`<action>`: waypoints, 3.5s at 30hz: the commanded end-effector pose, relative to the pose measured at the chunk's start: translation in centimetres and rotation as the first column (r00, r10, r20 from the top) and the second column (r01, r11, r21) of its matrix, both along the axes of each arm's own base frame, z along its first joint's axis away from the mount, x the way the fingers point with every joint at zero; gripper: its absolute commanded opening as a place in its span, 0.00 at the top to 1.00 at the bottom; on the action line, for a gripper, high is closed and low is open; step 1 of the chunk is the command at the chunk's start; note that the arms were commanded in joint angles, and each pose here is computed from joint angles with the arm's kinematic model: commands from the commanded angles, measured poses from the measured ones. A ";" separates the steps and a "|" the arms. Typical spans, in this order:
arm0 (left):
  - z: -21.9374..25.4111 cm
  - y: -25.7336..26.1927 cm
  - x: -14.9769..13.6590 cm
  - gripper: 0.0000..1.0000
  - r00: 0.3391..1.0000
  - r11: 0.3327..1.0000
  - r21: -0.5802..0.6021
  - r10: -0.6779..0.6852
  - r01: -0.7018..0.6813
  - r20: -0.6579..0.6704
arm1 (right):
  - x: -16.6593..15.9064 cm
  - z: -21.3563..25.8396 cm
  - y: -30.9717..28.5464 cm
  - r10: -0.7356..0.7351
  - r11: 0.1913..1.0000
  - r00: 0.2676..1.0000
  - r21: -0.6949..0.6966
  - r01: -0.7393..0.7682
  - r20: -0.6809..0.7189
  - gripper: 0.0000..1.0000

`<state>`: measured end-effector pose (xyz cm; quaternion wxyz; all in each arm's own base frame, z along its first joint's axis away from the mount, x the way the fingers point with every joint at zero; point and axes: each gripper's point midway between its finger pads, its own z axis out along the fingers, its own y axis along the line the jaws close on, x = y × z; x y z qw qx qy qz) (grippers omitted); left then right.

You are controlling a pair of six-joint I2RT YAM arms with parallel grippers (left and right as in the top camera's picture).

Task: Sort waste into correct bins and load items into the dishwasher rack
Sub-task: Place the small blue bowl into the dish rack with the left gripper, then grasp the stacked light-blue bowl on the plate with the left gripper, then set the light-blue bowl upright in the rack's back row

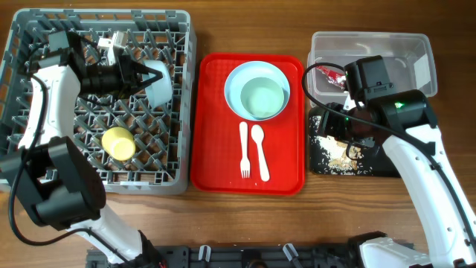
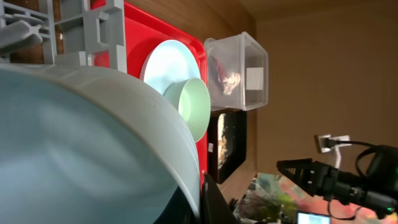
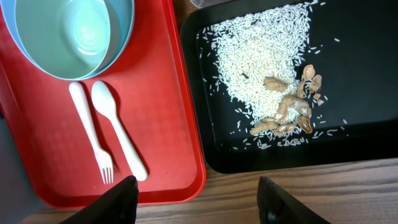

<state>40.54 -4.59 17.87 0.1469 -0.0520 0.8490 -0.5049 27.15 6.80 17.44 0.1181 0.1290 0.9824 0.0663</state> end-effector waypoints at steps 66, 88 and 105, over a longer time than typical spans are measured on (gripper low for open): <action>-13.2 -27.5 -1.4 0.13 0.842 0.555 0.811 -0.516 0.187 0.159 | -1.4 2.4 -7.3 -0.210 0.976 0.977 -0.046 0.212 0.040 0.16; -2.8 -24.5 -1.4 0.96 0.837 0.591 0.806 -0.455 0.029 0.304 | -1.4 2.4 -7.4 -0.191 0.980 0.981 -0.052 0.193 0.041 0.16; 6.7 -5.5 3.8 0.96 0.946 0.995 0.098 -0.051 0.020 0.320 | -1.3 2.5 -7.4 -0.184 0.981 0.982 -0.053 0.187 0.046 0.16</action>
